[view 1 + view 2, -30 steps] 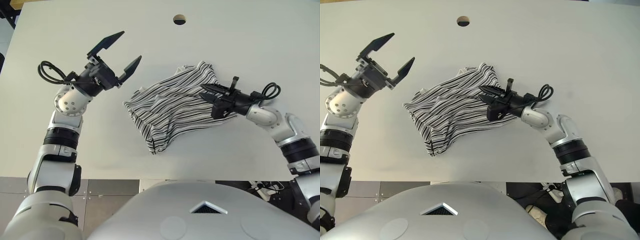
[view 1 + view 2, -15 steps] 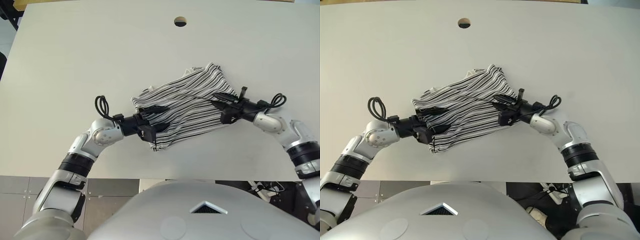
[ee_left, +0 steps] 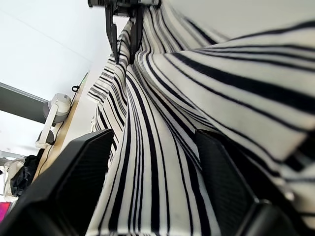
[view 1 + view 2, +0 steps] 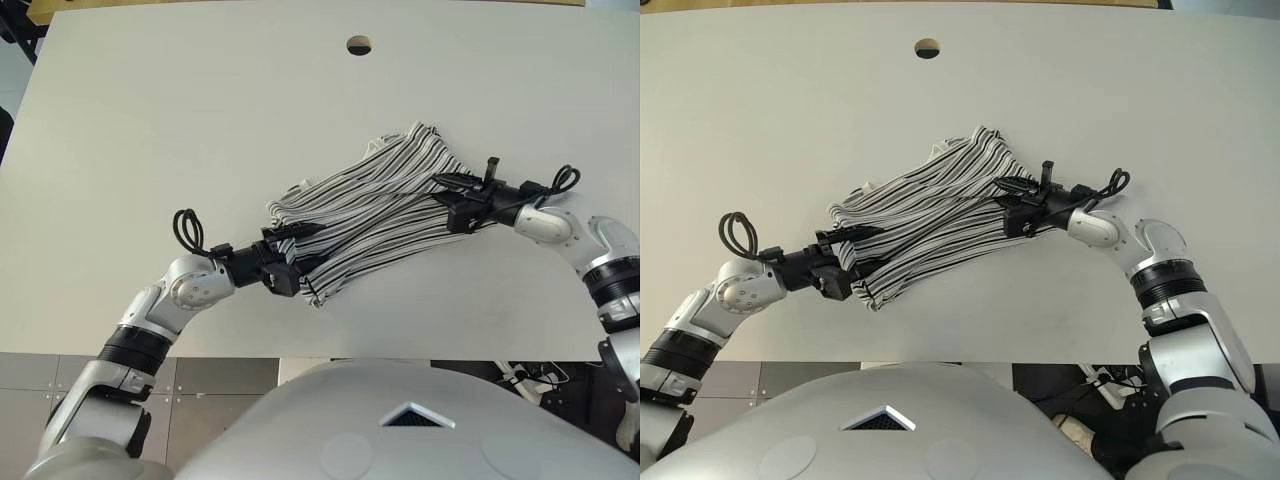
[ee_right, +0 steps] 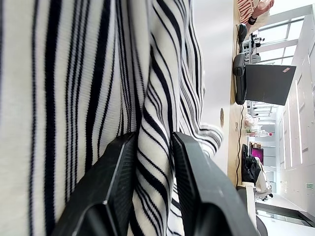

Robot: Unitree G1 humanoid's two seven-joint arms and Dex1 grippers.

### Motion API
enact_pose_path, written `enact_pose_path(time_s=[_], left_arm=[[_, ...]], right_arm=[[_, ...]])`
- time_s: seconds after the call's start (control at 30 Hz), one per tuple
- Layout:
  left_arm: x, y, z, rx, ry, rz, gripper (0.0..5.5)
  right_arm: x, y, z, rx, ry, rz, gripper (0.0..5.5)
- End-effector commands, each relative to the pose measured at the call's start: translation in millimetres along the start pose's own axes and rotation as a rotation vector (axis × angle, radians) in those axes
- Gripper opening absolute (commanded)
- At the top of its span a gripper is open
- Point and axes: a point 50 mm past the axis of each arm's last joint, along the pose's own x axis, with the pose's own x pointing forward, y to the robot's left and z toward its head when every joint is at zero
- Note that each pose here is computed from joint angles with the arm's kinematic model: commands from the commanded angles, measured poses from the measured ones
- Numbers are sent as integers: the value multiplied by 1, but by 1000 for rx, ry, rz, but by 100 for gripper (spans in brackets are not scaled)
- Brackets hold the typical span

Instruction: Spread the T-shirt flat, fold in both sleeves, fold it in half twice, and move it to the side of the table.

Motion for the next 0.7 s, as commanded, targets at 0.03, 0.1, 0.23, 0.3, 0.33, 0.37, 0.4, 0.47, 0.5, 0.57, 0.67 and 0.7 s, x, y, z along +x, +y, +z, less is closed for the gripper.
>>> enact_pose_path(time_s=[0.03, 0.1, 0.23, 0.3, 0.33, 0.37, 0.4, 0.47, 0.5, 0.57, 0.67, 0.7], left_arm=[[-13, 0, -21, -2, 134, -78, 311], [-14, 3, -23, 2, 142, -69, 311], [0, 4, -7, -19, 28, -28, 311], [-2, 9, -12, -13, 50, -13, 311], [-6, 12, -15, -11, 68, -5, 311], [-12, 15, -18, -10, 87, 5, 311], [-19, 18, -20, -8, 105, 19, 311], [-31, 24, -21, -11, 126, 49, 311], [-40, 27, -21, -10, 142, 73, 311], [-56, 35, -16, -14, 139, 139, 311], [-67, 52, 1, -18, 48, 290, 311], [-67, 57, 7, -20, 4, 343, 311]], right_arm=[[-9, 18, 9, 38, -57, 87, 131], [-10, 14, 15, 35, -96, 79, 131], [-8, -6, 33, 88, -222, -50, 131], [-16, -23, 37, 139, -274, -141, 131], [-24, -36, 36, 173, -292, -208, 131], [-33, -49, 34, 200, -303, -265, 131], [-41, -59, 32, 232, -315, -311, 131], [-52, -70, 29, 281, -338, -352, 131], [-54, -75, 28, 309, -347, -363, 131], [-51, -77, 23, 351, -338, -349, 131], [-31, -68, 14, 336, -252, -290, 131], [-22, -65, 13, 331, -231, -269, 131]])
